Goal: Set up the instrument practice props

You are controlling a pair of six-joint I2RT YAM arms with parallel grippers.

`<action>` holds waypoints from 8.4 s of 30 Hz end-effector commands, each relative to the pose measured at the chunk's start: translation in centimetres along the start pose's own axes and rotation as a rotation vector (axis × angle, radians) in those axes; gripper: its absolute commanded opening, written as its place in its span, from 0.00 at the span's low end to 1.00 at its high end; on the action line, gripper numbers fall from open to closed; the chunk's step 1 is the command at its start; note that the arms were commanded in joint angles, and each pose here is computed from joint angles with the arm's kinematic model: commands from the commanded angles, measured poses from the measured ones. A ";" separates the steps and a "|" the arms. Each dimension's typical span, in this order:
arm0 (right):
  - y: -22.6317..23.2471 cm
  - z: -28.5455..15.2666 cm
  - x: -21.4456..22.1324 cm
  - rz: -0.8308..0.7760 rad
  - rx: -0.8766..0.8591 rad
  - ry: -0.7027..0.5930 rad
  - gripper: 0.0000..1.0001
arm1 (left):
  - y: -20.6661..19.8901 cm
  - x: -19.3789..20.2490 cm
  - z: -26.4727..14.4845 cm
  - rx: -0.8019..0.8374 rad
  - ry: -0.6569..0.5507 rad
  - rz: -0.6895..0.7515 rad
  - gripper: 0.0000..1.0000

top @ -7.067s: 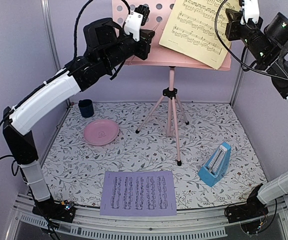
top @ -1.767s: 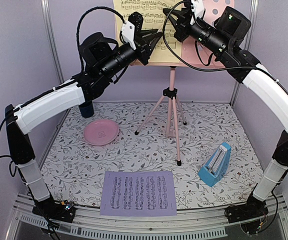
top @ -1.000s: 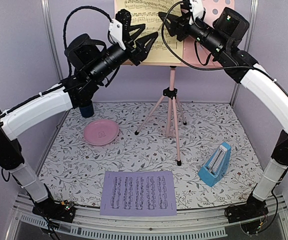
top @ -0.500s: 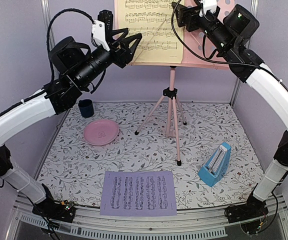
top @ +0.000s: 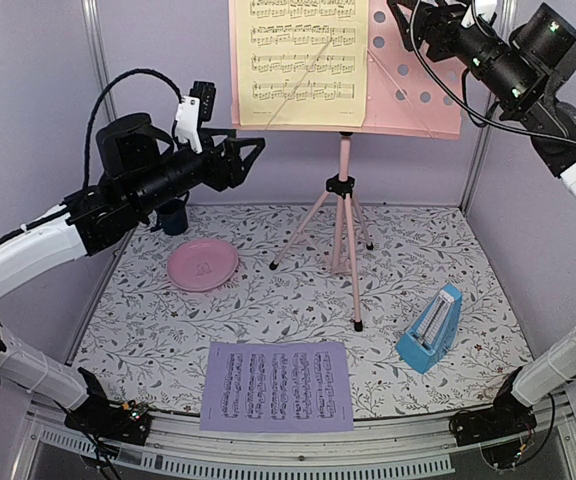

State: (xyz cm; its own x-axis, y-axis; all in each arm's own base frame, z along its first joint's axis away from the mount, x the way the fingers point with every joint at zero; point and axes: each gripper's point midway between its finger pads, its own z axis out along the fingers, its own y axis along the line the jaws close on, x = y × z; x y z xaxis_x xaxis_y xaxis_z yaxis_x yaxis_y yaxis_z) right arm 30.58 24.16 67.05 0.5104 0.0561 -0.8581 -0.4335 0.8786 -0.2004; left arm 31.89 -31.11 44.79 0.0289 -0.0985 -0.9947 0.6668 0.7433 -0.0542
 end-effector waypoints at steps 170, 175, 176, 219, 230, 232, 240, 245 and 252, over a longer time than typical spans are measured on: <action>20.7 -17.5 14.5 0.369 -0.915 0.405 0.00 | -9.4 8.6 -12.8 0.455 0.068 -0.099 0.67; 19.3 -17.4 11.7 0.403 -0.908 0.324 0.00 | -12.9 8.8 -11.9 0.587 0.030 -0.097 0.66; 19.1 -17.4 11.3 0.406 -0.907 0.310 0.00 | -13.4 8.8 -11.5 0.598 0.027 -0.089 0.66; 6.6 -13.4 7.7 0.322 -0.296 0.208 0.61 | -10.9 -3.0 -5.6 0.348 -0.214 -0.176 0.00; 0.1 -6.8 7.3 0.085 0.100 0.257 0.48 | -7.1 -7.9 -3.9 0.207 -0.246 -0.193 0.00; 0.4 -5.7 7.5 0.047 0.095 0.269 0.46 | -6.7 -8.7 -3.9 0.197 -0.260 -0.191 0.00; 1.8 -2.0 10.3 -0.048 0.098 0.333 0.43 | -6.0 -10.9 -4.4 0.182 -0.315 -0.157 0.00; 1.1 -0.7 11.3 -0.110 0.165 0.349 0.41 | -6.0 -11.4 -4.0 0.183 -0.315 -0.128 0.00; 1.2 0.2 12.3 -0.171 0.183 0.365 0.30 | -6.1 -12.2 -3.4 0.192 -0.318 -0.083 0.00</action>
State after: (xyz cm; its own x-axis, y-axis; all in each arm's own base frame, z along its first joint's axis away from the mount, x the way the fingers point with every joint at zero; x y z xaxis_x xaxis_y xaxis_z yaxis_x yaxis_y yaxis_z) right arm 36.19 27.11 54.54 0.2212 -0.2303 -0.9477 -0.2839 0.9144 -0.2885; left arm 24.47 -32.19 56.36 0.1434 -0.4050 -0.9030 0.8084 0.5743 -0.1292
